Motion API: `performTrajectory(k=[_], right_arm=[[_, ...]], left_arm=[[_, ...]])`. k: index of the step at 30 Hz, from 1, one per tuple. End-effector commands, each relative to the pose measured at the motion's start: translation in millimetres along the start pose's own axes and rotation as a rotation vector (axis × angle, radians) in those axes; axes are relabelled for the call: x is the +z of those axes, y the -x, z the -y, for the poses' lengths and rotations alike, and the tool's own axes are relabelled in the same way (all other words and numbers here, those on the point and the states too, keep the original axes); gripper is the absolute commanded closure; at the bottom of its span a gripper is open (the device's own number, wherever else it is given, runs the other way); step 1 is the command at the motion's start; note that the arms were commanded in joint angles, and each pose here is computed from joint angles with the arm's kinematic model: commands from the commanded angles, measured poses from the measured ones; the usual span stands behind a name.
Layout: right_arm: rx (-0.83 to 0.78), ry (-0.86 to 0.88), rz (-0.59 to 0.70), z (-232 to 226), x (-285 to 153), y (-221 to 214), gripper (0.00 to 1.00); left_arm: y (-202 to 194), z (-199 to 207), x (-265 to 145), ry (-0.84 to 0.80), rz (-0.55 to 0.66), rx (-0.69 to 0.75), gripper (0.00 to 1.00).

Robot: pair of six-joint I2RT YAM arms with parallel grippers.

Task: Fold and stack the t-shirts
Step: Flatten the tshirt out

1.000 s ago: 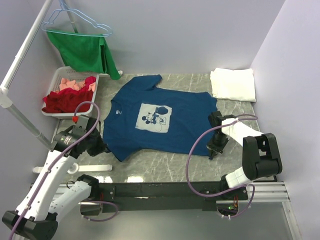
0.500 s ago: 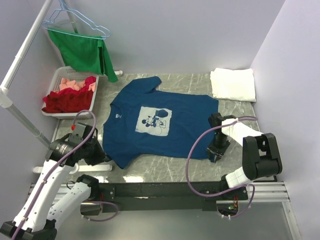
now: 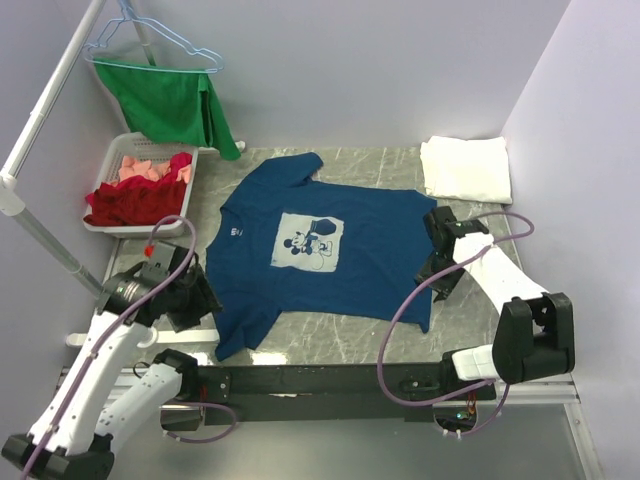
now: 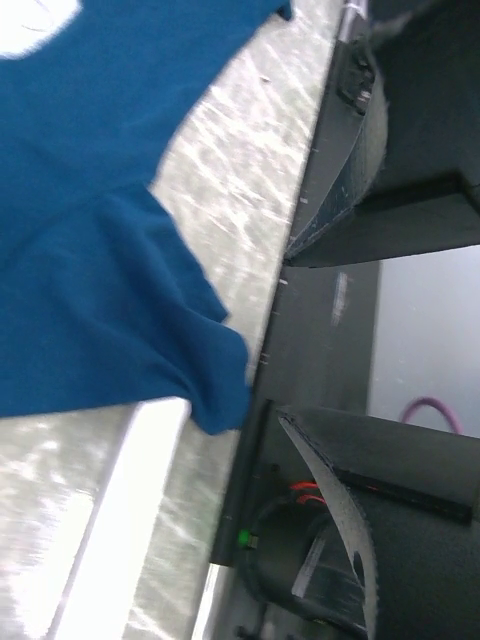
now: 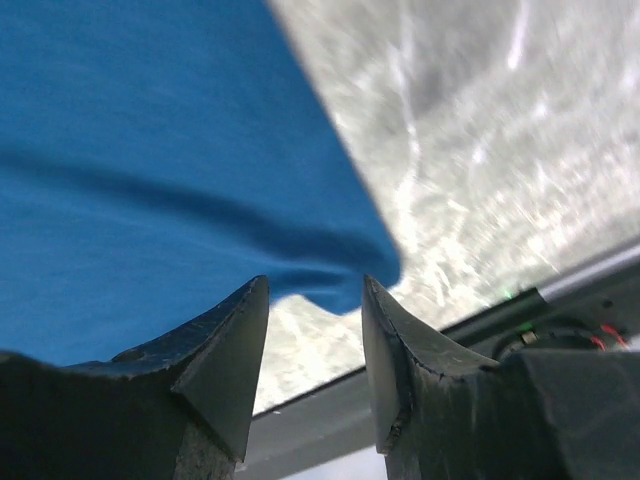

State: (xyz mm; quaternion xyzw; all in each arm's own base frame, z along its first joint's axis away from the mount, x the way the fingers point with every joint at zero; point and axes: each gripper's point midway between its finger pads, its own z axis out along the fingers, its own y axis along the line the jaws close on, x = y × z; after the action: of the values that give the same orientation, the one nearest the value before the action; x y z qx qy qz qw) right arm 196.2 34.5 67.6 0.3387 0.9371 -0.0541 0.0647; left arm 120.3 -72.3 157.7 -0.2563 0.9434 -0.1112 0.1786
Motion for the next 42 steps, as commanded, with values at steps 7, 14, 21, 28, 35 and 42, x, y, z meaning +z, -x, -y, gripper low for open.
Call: performTrajectory(k=[7, 14, 21, 28, 35, 42], right_arm=[[-0.07, 0.195, 0.124, -81, -10, 59, 0.49], [-0.121, 0.193, 0.133, -110, 2, 77, 0.44], [-0.128, 0.194, 0.095, -124, 17, 79, 0.44], [-0.154, 0.133, 0.037, -118, 42, 69, 0.44], [-0.167, 0.074, -0.001, -118, 56, 70, 0.44], [-0.164, 0.015, -0.018, -118, 63, 76, 0.44]], left_arm=[[103, 83, 48, -0.019, 0.205, 0.048, 0.39], [152, 133, 82, -0.041, 0.258, 0.069, 0.39], [143, 146, 153, -0.025, 0.129, 0.074, 0.44], [134, 127, 175, 0.044, 0.087, 0.073, 0.44], [116, 96, 187, 0.135, 0.029, 0.052, 0.44], [105, 73, 189, 0.195, -0.025, 0.027, 0.45]])
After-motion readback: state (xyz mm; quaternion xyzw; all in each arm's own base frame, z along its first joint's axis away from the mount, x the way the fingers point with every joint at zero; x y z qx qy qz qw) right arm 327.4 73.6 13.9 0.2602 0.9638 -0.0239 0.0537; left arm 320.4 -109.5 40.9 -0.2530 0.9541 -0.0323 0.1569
